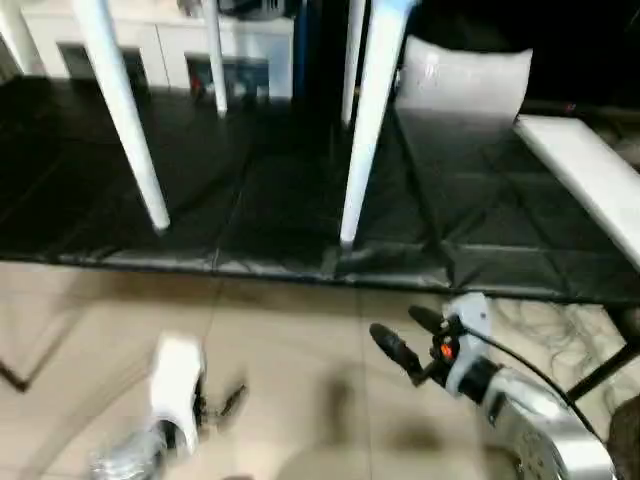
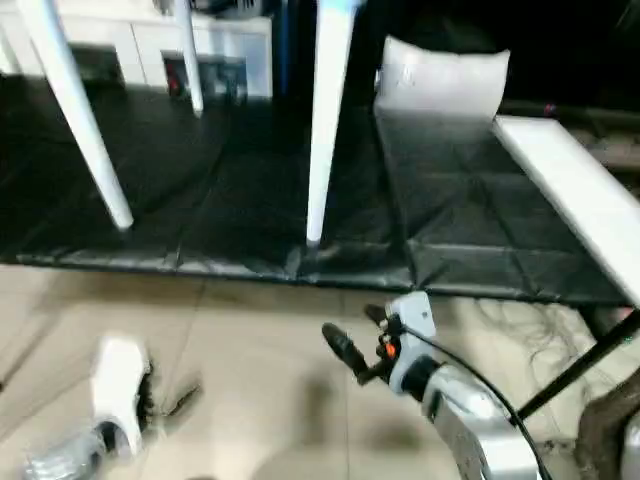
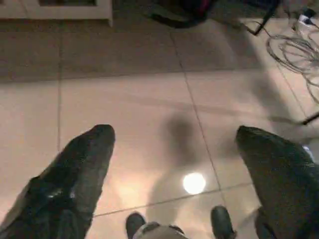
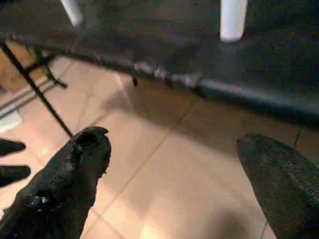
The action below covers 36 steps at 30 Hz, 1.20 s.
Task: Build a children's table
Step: Flip table
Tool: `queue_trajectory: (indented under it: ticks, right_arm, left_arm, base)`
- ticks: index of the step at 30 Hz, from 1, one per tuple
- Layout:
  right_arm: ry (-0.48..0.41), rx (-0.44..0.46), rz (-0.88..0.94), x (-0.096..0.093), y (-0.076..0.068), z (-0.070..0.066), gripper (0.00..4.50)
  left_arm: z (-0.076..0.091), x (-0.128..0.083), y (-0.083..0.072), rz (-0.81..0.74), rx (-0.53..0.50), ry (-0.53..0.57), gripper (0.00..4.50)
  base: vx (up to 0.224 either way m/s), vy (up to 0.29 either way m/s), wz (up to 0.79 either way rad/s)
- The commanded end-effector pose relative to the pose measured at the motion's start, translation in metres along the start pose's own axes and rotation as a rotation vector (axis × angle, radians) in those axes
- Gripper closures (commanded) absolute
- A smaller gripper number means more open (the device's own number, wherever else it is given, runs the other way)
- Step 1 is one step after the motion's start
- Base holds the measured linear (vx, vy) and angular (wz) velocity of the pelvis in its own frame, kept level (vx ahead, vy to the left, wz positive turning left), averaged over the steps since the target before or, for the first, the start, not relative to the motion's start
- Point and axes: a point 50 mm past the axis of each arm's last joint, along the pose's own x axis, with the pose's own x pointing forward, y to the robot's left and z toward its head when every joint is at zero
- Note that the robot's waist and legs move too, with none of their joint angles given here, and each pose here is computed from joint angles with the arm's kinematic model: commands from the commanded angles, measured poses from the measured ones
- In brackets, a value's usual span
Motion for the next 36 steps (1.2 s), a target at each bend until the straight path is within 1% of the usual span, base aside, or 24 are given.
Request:
queue_trajectory:
  ticks: [1, 3, 5, 8, 11, 13, 15, 17, 18, 19, 23, 28, 31, 33, 36]
  right_arm:
    - [-0.021, -0.014, 0.003, 0.000, -0.001, 0.007, 0.00]
    - [-0.032, -0.005, -0.012, -0.002, -0.002, 0.007, 0.00]
    - [-0.025, 0.014, -0.049, -0.004, -0.005, 0.003, 0.00]
    - [-0.025, 0.031, -0.059, -0.005, -0.006, 0.000, 0.00]
    - [-0.003, 0.043, -0.111, -0.006, -0.009, -0.006, 0.00]
    - [0.013, 0.067, -0.150, -0.008, -0.011, -0.013, 0.00]
    - [0.019, 0.075, -0.177, -0.009, -0.013, -0.016, 0.00]
    - [0.026, 0.075, -0.197, -0.010, -0.014, -0.019, 0.00]
    - [0.021, 0.089, -0.230, -0.012, -0.016, -0.023, 0.00]
    - [0.015, 0.101, -0.246, -0.013, -0.017, -0.024, 0.00]
    - [0.002, 0.121, -0.270, -0.015, -0.016, -0.026, 0.00]
    - [-0.002, 0.125, -0.277, -0.015, -0.014, -0.028, 0.00]
    - [-0.011, 0.123, -0.294, -0.014, -0.016, -0.027, 0.00]
    - [0.004, 0.112, -0.310, -0.014, -0.019, -0.028, 0.00]
    - [0.059, 0.101, -0.339, -0.012, -0.024, -0.035, 0.00]
  left_arm:
    - [0.009, 0.001, 0.002, 0.022, 0.036, -0.030, 0.01]
    - [0.011, 0.002, 0.001, 0.027, 0.037, -0.045, 0.01]
    - [0.013, 0.004, 0.002, 0.042, 0.052, -0.059, 0.01]
    - [0.015, 0.005, 0.005, 0.058, 0.042, -0.086, 0.01]
    - [0.015, 0.007, 0.007, 0.065, 0.037, -0.093, 0.01]
    - [0.015, 0.009, 0.012, 0.087, 0.041, -0.087, 0.01]
    - [0.016, 0.007, 0.013, 0.093, 0.052, -0.091, 0.01]
    - [0.015, -0.001, 0.009, 0.084, 0.054, -0.114, 0.01]
    - [0.015, -0.007, 0.005, 0.074, 0.056, -0.120, 0.01]
    - [0.015, -0.008, 0.005, 0.070, 0.061, -0.119, 0.01]
    - [0.015, -0.009, 0.007, 0.068, 0.067, -0.118, 0.01]
    - [0.015, -0.010, 0.007, 0.064, 0.067, -0.117, 0.01]
    - [0.015, -0.011, 0.007, 0.067, 0.065, -0.115, 0.01]
    - [0.016, -0.010, 0.012, 0.123, 0.070, -0.113, 0.01]
    - [0.016, -0.006, 0.018, 0.181, 0.026, -0.125, 0.01]
  base:
    - [0.000, 0.000, 0.00]
    - [0.000, 0.000, 0.00]
    - [0.026, 0.001, -0.02]
    - [0.033, 0.002, -0.03]
    - [0.000, 0.000, 0.00]
    - [0.000, 0.000, 0.00]
    - [0.000, 0.000, 0.00]
    - [0.000, 0.000, 0.00]
    - [0.000, 0.000, 0.00]
    - [0.000, 0.000, 0.00]
    - [-0.004, 0.065, -0.04]
    - [0.030, 0.219, 0.04]
    - [-0.031, 0.202, 0.00]
    - [-0.089, 0.136, -0.11]
    - [-0.104, 0.157, -0.25]
